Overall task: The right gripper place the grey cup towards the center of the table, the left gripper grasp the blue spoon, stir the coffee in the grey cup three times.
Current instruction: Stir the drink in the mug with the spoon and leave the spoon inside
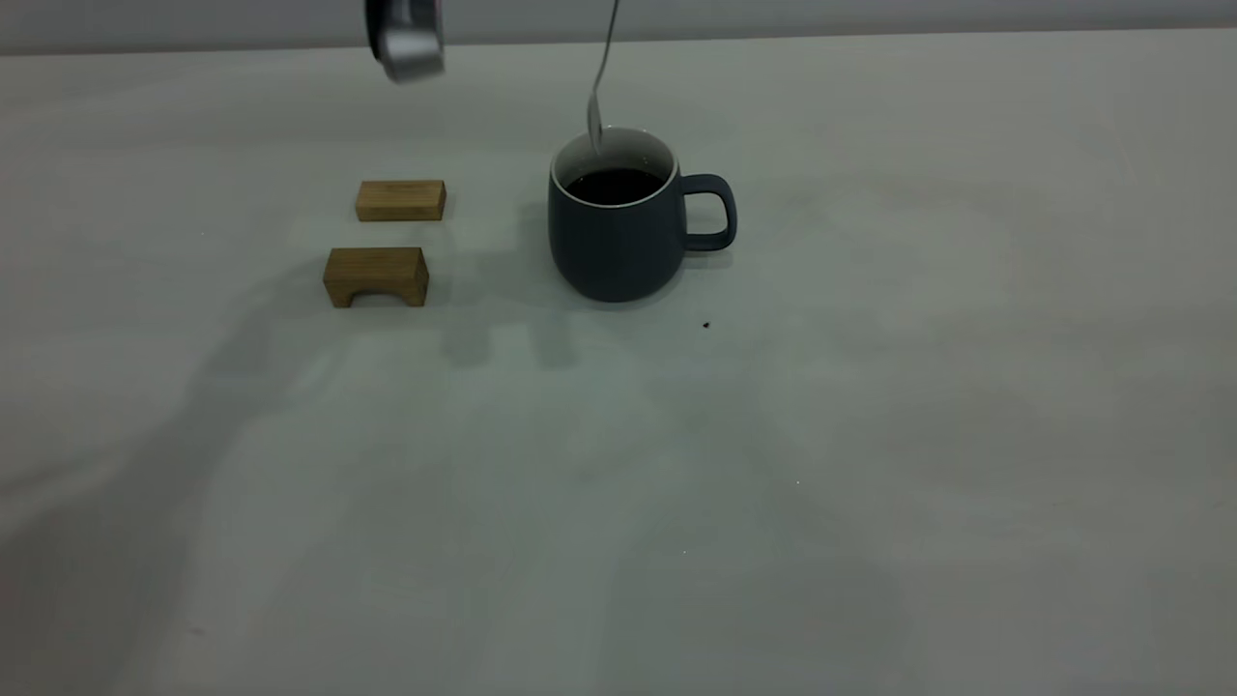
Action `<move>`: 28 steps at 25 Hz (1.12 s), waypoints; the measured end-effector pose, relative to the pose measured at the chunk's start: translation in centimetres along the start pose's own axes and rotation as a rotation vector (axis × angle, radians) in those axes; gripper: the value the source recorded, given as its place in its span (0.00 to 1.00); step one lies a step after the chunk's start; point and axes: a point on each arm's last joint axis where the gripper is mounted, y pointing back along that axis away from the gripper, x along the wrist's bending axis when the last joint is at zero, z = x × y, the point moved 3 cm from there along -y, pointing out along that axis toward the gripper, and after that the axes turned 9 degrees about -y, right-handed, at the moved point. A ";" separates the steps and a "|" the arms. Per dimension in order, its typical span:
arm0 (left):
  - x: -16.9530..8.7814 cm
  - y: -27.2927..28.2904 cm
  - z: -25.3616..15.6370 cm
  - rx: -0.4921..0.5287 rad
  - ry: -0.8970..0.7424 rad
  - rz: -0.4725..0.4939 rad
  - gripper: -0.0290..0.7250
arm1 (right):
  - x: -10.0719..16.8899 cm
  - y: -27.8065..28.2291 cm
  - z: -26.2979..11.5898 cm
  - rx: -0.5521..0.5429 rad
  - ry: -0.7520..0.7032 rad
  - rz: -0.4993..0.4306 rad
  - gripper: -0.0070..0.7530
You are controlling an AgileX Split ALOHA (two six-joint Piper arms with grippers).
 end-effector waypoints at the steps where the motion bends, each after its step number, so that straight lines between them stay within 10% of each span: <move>1: -0.1 -0.3 0.6 0.000 0.022 -0.005 0.24 | 0.0 0.0 0.0 0.000 0.000 0.000 0.71; 28: -1.3 -2.5 9.0 -0.096 0.019 -0.133 0.24 | 0.0 0.0 0.0 0.000 0.000 0.000 0.71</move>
